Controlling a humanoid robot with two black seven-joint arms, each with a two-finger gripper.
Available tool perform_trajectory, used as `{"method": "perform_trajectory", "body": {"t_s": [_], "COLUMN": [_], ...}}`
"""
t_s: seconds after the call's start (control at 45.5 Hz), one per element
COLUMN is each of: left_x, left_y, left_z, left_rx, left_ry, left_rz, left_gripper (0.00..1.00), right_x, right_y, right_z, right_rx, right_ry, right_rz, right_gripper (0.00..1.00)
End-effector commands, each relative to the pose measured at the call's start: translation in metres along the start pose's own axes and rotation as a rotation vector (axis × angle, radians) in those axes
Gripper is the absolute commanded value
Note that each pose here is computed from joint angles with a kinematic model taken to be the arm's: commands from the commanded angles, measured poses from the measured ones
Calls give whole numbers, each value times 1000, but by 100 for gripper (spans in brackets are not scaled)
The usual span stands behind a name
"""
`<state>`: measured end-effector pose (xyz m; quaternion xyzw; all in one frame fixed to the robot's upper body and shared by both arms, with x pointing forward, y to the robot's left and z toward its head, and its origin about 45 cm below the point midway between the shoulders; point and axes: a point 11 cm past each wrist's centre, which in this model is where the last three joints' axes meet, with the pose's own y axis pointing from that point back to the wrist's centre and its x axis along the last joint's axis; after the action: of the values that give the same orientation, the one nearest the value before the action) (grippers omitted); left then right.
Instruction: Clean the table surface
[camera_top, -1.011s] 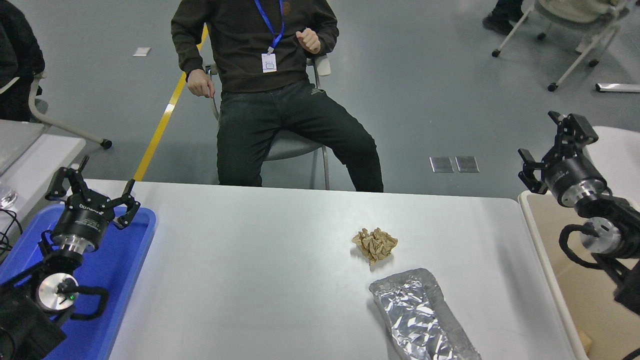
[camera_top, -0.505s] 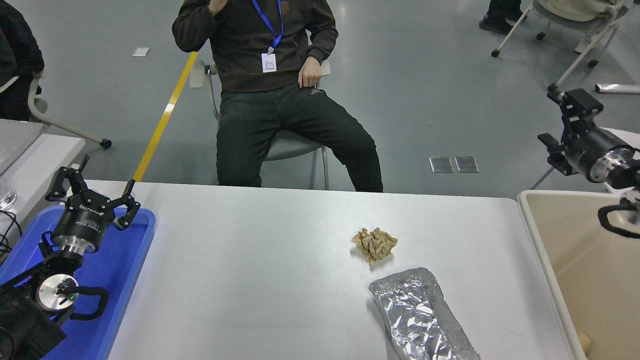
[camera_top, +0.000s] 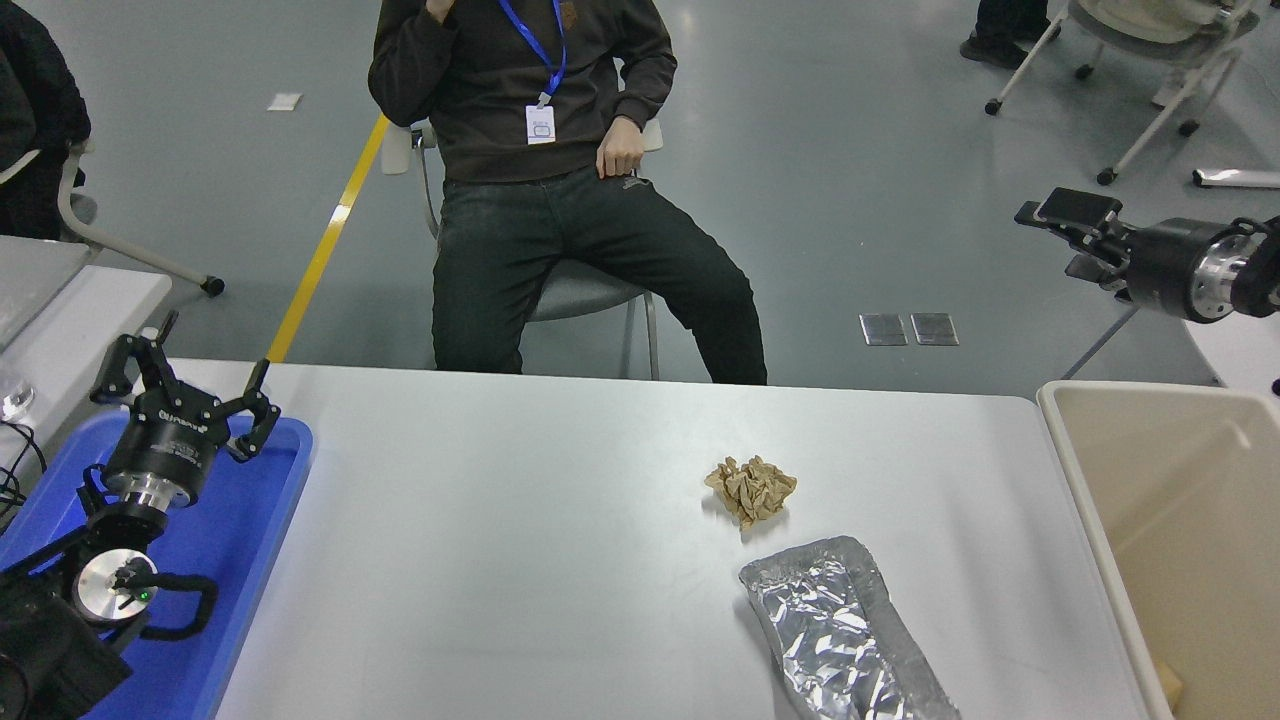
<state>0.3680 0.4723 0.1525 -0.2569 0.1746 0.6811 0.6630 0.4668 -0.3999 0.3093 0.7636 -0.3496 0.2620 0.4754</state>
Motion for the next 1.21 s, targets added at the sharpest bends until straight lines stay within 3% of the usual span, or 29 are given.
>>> {"method": "perform_trajectory", "body": {"t_s": [0.0, 0.176, 0.527, 0.791, 1.187], "left_x": [0, 0, 0, 0, 0], "left_y": [0, 0, 0, 0, 0], "left_z": [0, 0, 0, 0, 0], "left_rx": [0, 0, 0, 0, 0], "left_ry": [1, 0, 1, 0, 1], "left_rz": [-1, 0, -1, 0, -1], "left_gripper": [100, 100, 100, 100, 100], "right_x": [-41, -106, -180, -234, -278], "right_y": [-4, -4, -17, -31, -27], "right_z": [-22, -46, -59, -66, -28], "right_rx": [23, 109, 172, 222, 178], "right_ry": [209, 319, 486, 481, 412], "right_rz": [-258, -466, -669, -746, -777], "right_gripper": [99, 98, 98, 98, 98]}}
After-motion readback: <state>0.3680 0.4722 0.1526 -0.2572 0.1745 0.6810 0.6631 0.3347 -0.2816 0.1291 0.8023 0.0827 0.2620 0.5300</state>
